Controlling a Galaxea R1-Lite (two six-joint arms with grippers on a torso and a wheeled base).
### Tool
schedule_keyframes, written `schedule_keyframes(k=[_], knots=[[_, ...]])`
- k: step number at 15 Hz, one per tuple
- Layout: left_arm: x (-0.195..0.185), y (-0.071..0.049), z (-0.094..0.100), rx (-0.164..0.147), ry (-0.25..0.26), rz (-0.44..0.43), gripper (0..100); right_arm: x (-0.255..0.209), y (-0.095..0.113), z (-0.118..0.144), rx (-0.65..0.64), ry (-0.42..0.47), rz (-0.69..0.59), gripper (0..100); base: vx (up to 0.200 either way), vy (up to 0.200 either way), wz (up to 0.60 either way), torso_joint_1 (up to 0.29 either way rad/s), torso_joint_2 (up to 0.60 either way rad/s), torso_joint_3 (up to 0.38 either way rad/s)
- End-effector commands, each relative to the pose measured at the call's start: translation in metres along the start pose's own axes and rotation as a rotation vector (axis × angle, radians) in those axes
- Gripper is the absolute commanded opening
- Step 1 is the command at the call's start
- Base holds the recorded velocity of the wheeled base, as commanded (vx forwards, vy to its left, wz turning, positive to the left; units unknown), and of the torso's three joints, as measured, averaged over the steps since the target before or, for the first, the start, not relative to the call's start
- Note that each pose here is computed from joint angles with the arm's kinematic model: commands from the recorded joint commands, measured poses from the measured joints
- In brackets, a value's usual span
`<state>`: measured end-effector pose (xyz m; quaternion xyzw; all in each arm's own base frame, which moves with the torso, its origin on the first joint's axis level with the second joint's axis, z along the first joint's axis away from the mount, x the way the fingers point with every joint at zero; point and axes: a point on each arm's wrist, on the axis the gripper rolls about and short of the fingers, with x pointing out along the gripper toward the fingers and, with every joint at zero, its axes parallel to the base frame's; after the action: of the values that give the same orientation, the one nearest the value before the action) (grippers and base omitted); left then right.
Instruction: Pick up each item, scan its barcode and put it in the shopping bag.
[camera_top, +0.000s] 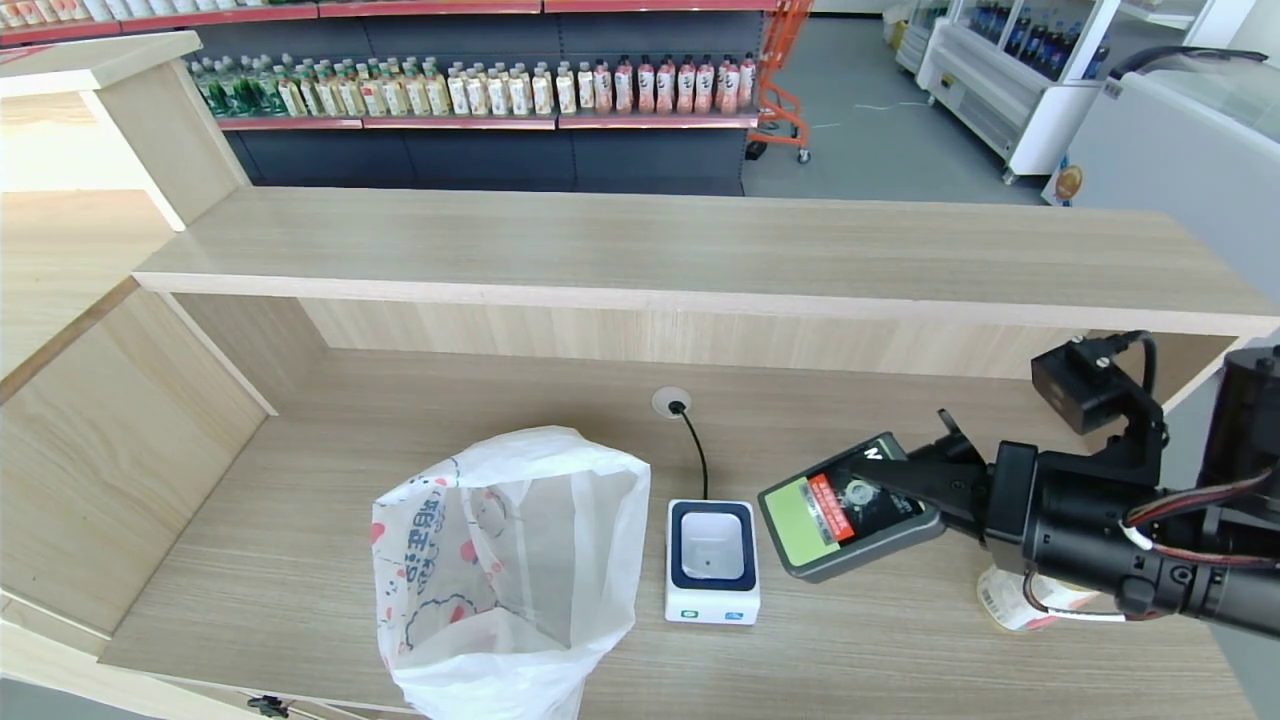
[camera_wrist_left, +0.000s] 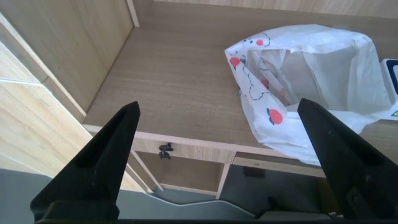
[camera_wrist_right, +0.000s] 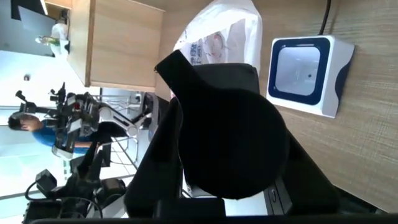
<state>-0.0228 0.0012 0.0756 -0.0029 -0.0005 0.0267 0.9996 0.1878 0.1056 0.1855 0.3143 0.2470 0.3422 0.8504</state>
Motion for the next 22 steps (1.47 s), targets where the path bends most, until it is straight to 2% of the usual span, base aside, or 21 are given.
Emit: schedule_keyframes(k=[1, 3, 6, 8, 10, 16, 19, 22], knots=[[0.000, 0.000, 0.000, -0.002, -0.001, 0.000, 100, 0.007, -0.002, -0.002, 0.004, 0.022, -0.006, 0, 0.000, 0.200, 0.00, 0.002, 0.00, 0.002], [0.000, 0.000, 0.000, -0.003, -0.001, 0.000, 100, 0.013, -0.005, -0.002, 0.002, 0.017, -0.009, 0, 0.000, 0.200, 0.00, -0.007, 0.00, 0.002], [0.000, 0.000, 0.000, 0.000, -0.001, 0.000, 100, 0.036, -0.014, -0.004, 0.002, -0.021, -0.107, 0, 0.000, 0.200, 0.00, 0.010, 0.00, 0.002], [0.000, 0.000, 0.000, 0.000, -0.001, 0.000, 100, 0.044, -0.017, -0.010, 0.005, -0.004, -0.135, 0, 0.000, 0.000, 0.00, 0.000, 0.00, 0.000], [0.000, 0.000, 0.000, 0.000, -0.001, 0.000, 100, 0.066, -0.026, -0.011, -0.047, 0.001, -0.198, 0, 0.000, 0.000, 0.00, 0.000, 0.00, 0.000], [0.000, 0.000, 0.000, 0.001, -0.001, 0.000, 100, 0.109, -0.046, -0.017, -0.107, 0.059, -0.224, 0, 0.000, 0.000, 0.00, 0.000, 0.00, 0.000], [0.000, 0.000, 0.000, 0.001, -0.001, 0.000, 100, 0.126, -0.056, -0.025, -0.130, 0.042, -0.189, 0, 0.000, 0.000, 0.00, 0.000, 0.00, 0.000], [0.000, 0.000, 0.000, 0.001, -0.001, 0.000, 100, 0.132, -0.061, -0.033, -0.150, 0.089, -0.156, 0, 0.000, 0.000, 0.00, 0.000, 0.00, 0.000]])
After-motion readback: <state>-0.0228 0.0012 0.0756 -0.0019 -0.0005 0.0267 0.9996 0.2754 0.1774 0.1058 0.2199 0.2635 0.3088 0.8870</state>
